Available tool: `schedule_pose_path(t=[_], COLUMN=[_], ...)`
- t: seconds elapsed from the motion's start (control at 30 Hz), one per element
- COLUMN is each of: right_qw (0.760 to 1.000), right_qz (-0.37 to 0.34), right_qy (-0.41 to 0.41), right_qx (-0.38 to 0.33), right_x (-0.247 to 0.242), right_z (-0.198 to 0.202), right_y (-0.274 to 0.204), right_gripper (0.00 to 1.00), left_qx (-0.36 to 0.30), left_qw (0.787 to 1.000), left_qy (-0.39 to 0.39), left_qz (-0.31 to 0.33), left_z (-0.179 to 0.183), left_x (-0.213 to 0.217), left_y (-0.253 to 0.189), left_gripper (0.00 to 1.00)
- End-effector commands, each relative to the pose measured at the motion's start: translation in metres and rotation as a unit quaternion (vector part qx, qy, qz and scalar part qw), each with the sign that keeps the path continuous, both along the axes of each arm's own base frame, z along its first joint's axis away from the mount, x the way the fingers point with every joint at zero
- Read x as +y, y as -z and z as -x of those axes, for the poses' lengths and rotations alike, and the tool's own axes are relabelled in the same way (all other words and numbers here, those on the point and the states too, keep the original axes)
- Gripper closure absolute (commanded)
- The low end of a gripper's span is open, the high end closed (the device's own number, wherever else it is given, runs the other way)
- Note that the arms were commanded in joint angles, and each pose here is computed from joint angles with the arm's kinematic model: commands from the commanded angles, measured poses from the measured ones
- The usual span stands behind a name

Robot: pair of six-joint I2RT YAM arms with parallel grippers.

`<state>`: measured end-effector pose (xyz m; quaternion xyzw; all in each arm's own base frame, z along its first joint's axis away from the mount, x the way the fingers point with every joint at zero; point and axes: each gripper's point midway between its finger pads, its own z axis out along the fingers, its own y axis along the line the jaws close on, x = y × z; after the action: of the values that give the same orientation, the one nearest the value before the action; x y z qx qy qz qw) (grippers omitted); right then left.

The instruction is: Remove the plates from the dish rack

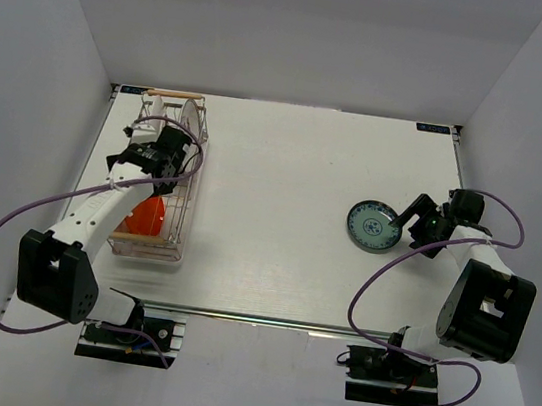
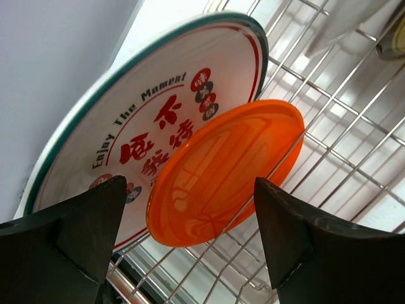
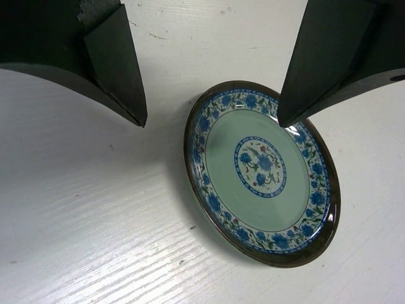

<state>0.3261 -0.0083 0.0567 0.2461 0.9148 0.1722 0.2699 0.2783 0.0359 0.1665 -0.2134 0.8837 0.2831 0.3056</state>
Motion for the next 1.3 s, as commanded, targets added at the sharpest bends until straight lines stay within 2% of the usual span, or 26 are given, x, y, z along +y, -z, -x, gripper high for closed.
schedule_pose_path(t=[0.0, 0.17, 0.5, 0.53, 0.63, 0.83, 0.93, 1.0, 1.1, 1.27], right_qw=[1.0, 1.0, 1.0, 1.0, 1.0, 1.0, 1.0, 1.0, 1.0, 1.0], right_qz=[0.015, 0.014, 0.014, 0.014, 0.014, 0.014, 0.013, 0.013, 0.013, 0.014], right_qy=[0.001, -0.002, 0.0, 0.0, 0.0, 0.002, 0.002, 0.001, 0.003, 0.003], right_qx=[-0.025, -0.022, -0.023, -0.024, -0.023, -0.02, -0.017, -0.017, -0.017, -0.011], right_x=[-0.006, -0.005, -0.005, -0.006, -0.006, -0.006, -0.005, -0.005, -0.006, -0.005], right_z=[-0.011, -0.01, -0.01, -0.01, -0.01, -0.009, -0.008, -0.008, -0.008, -0.006], right_y=[-0.015, -0.013, -0.016, -0.016, -0.017, -0.016, -0.015, -0.016, -0.016, -0.014], right_gripper=[0.11, 0.11, 0.11, 0.11, 0.11, 0.11, 0.11, 0.11, 0.11, 0.11], left_qx=[-0.021, -0.028, -0.022, -0.023, -0.025, -0.023, -0.024, -0.023, -0.029, -0.043], left_qw=[1.0, 0.999, 0.999, 0.999, 0.998, 0.997, 0.997, 0.997, 0.997, 0.997], left_qy=[-0.011, -0.009, -0.016, -0.016, -0.008, 0.002, 0.003, 0.002, -0.004, -0.014], left_qz=[0.006, 0.039, 0.043, 0.044, 0.057, 0.071, 0.076, 0.078, 0.078, 0.069], left_z=[-0.006, -0.01, -0.005, -0.005, -0.005, -0.003, -0.001, 0.0, 0.001, 0.002], left_x=[0.004, 0.002, 0.007, 0.007, 0.003, -0.002, -0.003, -0.003, -0.003, 0.002], left_y=[-0.001, 0.003, 0.006, 0.005, 0.004, 0.006, 0.004, 0.002, -0.006, -0.019], left_gripper=[0.1, 0.2, 0.4, 0.46, 0.55, 0.64, 0.73, 0.89, 1.0, 1.0])
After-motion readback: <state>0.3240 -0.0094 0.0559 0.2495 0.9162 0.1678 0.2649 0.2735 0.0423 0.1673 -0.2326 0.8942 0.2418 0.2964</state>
